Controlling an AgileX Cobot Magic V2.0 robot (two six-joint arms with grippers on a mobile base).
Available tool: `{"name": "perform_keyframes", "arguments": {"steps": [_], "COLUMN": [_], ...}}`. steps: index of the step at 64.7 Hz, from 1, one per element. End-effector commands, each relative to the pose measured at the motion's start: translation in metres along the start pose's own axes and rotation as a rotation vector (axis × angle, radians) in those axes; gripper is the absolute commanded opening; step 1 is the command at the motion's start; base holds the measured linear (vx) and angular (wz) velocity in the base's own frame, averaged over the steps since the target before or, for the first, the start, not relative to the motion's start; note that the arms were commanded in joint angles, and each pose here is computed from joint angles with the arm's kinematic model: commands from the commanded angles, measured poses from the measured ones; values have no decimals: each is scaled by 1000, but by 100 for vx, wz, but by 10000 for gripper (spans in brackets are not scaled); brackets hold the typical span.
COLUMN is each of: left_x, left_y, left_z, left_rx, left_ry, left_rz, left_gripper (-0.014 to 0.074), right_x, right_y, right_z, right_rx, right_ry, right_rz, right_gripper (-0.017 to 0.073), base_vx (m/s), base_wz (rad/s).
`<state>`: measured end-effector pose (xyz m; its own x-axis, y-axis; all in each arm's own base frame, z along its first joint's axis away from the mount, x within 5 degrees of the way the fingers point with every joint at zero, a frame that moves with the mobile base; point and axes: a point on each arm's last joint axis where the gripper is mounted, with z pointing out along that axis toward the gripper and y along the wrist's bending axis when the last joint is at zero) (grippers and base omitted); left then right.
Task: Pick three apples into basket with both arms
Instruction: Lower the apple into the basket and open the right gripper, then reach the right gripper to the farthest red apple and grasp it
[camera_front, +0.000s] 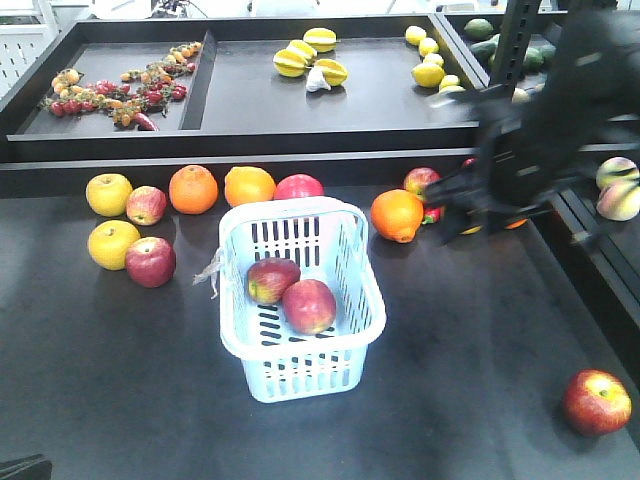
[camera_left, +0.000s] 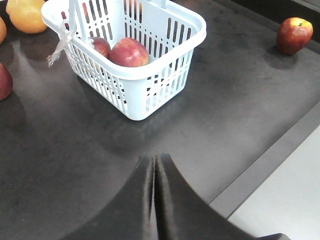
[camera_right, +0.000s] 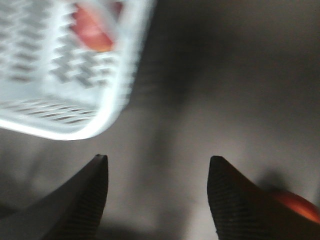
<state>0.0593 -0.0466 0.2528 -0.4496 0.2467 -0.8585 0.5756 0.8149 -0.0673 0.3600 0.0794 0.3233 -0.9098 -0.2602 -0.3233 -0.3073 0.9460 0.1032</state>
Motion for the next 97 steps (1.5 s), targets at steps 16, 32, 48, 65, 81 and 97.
{"name": "perform_keyframes", "arguments": {"steps": [16, 32, 48, 65, 81, 97], "left_x": [-12, -12, -12, -12, -12, -12], "left_y": [0, 0, 0, 0, 0, 0], "left_z": [-3, -3, -3, -3, -3, -3], "left_rx": [-7, -7, -7, -7, -7, -7], "left_ry": [-76, -76, -76, -76, -76, -76], "left_rz": [-23, -23, -23, -23, -23, -23], "left_gripper": [-7, -7, -7, -7, -7, -7], "right_x": [59, 99, 114, 119, 122, 124], "right_y": [-76, -102, -132, -143, -149, -154], "right_z": [5, 47, 65, 103, 130, 148], "right_rx": [161, 233, 221, 193, 187, 194], "right_ry": [115, 169, 187, 273, 314, 319], "right_rz": [197, 258, 357, 383, 399, 403], "right_gripper": [594, 612, 607, 603, 603, 603], "base_vx": [0, 0, 0, 0, 0, 0], "base_wz": [0, 0, 0, 0, 0, 0]}}
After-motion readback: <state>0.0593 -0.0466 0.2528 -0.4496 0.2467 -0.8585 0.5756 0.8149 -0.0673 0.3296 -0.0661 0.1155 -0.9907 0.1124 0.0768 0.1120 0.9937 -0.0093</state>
